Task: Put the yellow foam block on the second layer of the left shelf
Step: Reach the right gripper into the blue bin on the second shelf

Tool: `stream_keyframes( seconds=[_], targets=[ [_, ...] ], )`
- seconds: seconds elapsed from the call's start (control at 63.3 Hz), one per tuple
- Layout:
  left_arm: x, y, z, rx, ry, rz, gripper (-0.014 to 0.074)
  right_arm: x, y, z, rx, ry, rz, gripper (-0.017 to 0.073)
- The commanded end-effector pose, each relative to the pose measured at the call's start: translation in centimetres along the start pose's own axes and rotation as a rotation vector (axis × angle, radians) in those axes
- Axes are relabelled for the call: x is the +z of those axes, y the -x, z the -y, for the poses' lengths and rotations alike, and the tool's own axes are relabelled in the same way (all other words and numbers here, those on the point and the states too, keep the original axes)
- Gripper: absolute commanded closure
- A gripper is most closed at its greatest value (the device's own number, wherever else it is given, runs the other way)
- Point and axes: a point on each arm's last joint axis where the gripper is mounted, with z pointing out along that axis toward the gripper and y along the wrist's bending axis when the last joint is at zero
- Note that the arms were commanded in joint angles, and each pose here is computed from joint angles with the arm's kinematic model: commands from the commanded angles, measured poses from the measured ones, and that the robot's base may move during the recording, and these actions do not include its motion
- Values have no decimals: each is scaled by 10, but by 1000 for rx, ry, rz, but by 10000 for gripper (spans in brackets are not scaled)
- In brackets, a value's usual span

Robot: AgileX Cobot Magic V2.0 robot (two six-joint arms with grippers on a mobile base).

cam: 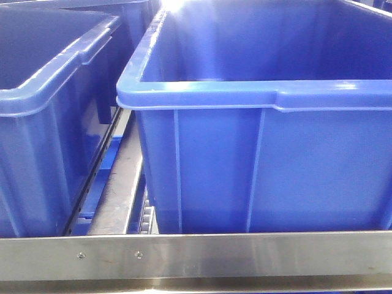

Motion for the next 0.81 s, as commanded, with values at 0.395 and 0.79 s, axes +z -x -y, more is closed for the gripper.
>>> stream_keyframes(
  seconds=[0.395,0.79],
  targets=[
    [0,-1,1,-14,-15,73,457,16,28,-2,-20,0,29,232],
    [0,-1,1,-14,-15,73,457,154,85,-53,-99,205,-269,232]
  ],
)
